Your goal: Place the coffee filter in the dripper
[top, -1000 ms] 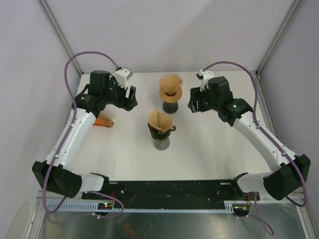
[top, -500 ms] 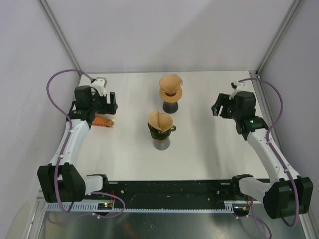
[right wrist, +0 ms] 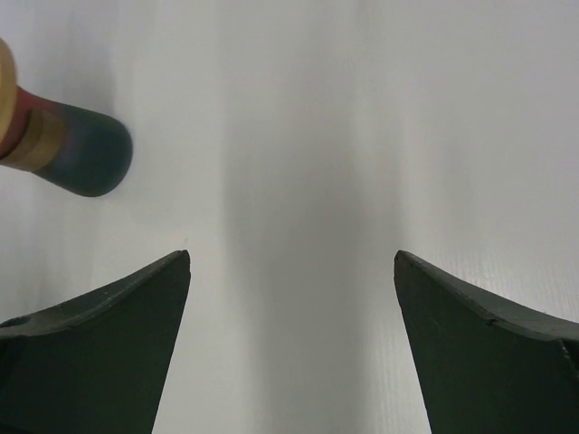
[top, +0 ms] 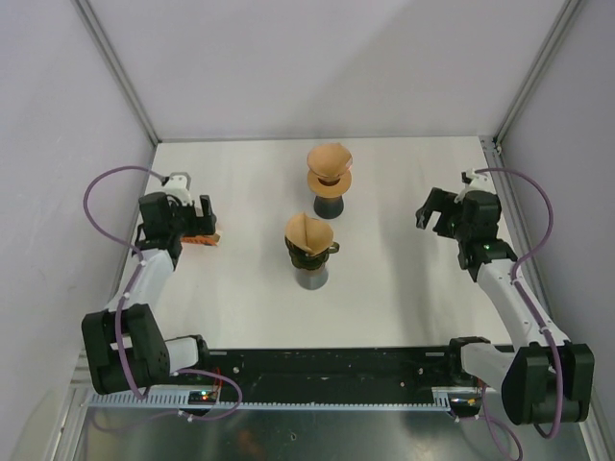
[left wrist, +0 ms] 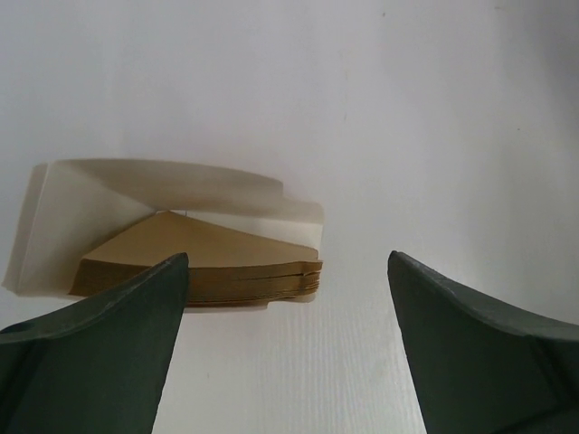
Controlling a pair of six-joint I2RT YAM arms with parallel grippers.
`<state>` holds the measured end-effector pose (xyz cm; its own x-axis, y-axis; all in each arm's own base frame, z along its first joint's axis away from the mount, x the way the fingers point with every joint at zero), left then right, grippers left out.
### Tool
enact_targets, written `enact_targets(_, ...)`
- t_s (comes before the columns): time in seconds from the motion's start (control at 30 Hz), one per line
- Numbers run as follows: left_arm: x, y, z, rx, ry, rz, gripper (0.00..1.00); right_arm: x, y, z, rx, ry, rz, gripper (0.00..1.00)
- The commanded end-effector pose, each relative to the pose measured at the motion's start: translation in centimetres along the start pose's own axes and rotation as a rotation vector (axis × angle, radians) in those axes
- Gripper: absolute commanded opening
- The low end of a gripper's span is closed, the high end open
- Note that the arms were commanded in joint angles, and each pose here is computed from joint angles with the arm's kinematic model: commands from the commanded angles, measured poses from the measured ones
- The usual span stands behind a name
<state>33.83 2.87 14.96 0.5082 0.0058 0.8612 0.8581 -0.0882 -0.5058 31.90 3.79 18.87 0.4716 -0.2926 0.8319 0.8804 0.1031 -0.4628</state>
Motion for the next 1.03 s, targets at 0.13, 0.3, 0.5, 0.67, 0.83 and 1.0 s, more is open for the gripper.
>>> enact_targets(0.13,-0.4,1.3,1.9,0.102,-0.010,-0.181,0.99,-0.6,1.6,-2.4,-0.058,0.023,-0.080,0.99)
enact_targets(0.3,-1.7,2.1,2.1,0.104,-0.005,-0.191,1.00,-1.6,2.8,-4.0,-0.077,0.043,-0.094,0.99)
enact_targets(0.5,-2.9,3.4,2.3,0.107,-0.030,-0.145,1.00,-2.4,3.6,-4.9,-0.082,0.045,-0.156,0.99)
enact_targets(0.67,-3.4,4.0,2.3,0.097,-0.035,-0.130,1.00,-3.1,3.7,-5.5,-0.091,0.024,-0.181,0.99)
enact_targets(0.83,-3.8,4.4,2.2,0.084,-0.033,-0.118,1.00,-3.0,3.7,-6.2,-0.118,0.014,-0.204,0.99)
enact_targets(1.0,-3.8,4.4,2.2,0.081,-0.041,-0.129,1.00,-3.1,3.8,-6.8,-0.137,0.009,-0.218,0.99)
Point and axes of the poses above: each gripper's point midway between its finger pads, its own y axis out along the fingers, its own z axis along the line the jaws close on, x = y × z, the point moved 3 cm from there along -y, back along the fingers, and after that the axes turned 1 degree about y, right-handed, at the moved point
